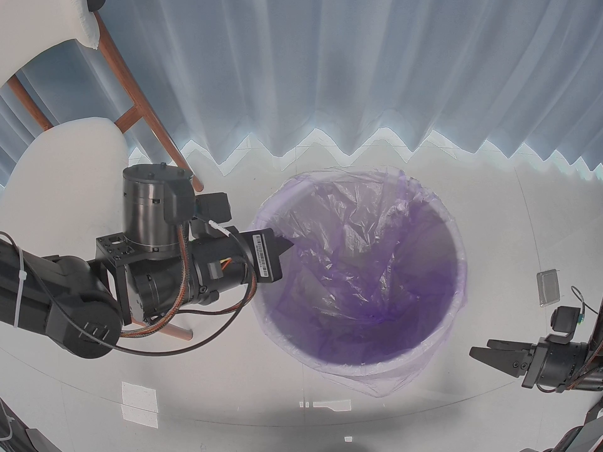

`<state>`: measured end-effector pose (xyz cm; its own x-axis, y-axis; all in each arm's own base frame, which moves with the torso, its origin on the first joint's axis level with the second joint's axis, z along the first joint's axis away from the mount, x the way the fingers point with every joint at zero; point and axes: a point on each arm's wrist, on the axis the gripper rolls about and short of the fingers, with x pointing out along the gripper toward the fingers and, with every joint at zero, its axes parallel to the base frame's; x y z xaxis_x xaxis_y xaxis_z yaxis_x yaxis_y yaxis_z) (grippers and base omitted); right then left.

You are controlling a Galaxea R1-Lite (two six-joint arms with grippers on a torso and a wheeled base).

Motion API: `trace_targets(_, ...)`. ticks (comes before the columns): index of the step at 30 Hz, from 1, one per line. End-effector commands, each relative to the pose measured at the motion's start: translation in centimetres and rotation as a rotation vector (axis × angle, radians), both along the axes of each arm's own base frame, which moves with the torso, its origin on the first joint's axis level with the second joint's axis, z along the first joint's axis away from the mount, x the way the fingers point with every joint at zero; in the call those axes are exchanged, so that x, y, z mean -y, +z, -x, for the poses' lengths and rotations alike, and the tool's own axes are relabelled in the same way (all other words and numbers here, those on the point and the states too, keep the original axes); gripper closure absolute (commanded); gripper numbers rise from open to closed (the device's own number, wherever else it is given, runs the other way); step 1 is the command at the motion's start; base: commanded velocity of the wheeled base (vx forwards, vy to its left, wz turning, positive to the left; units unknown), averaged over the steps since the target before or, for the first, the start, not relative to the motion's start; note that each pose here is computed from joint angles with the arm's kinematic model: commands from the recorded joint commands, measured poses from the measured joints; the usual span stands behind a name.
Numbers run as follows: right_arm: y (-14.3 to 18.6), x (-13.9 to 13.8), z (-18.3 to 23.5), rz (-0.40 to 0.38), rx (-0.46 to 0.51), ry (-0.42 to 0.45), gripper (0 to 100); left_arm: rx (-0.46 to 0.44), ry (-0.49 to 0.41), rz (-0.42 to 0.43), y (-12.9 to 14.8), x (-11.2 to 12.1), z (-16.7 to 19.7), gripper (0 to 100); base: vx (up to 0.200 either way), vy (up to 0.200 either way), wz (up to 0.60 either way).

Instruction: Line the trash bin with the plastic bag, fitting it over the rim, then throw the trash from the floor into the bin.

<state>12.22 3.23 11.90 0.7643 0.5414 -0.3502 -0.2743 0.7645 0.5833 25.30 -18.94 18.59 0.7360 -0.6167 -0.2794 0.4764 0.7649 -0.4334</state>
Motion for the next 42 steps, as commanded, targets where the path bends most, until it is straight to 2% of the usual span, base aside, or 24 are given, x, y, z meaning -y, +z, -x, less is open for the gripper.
trace_targets(1,-0.7,-0.4,-2.2,0.043,-0.048,0.008,0,0.010,-0.009,0.009,0.5,0.1,0.4,100,0.000,0.000,0.00)
trace_targets(10,-1.3,-0.9,-4.6,0.088,-0.032,0.010,0,0.026,-0.020,0.019,1.1,0.1,1.0,100,0.000,0.000,0.00)
trace_targets(17,-2.3,-1.1,-6.4,0.116,-0.019,-0.036,0,0.035,-0.020,0.027,1.5,-0.1,1.2,100,0.000,0.000,0.00)
trace_targets(18,-2.4,-1.1,-6.6,0.115,-0.013,-0.039,100,0.037,-0.020,0.028,1.5,-0.1,1.3,100,0.000,0.000,0.00)
trace_targets(22,-2.9,-1.1,-7.1,0.117,0.013,-0.063,100,0.037,-0.009,0.025,1.5,-0.2,1.2,100,0.000,0.000,0.00)
trace_targets(32,-4.5,-0.9,-6.0,0.134,-0.072,-0.058,100,0.038,-0.004,0.026,1.6,-0.2,1.3,100,0.000,0.000,0.00)
trace_targets(42,-4.5,-0.8,-5.9,0.124,-0.052,-0.066,100,0.037,-0.008,0.024,1.5,-0.1,1.3,100,0.000,0.000,0.00)
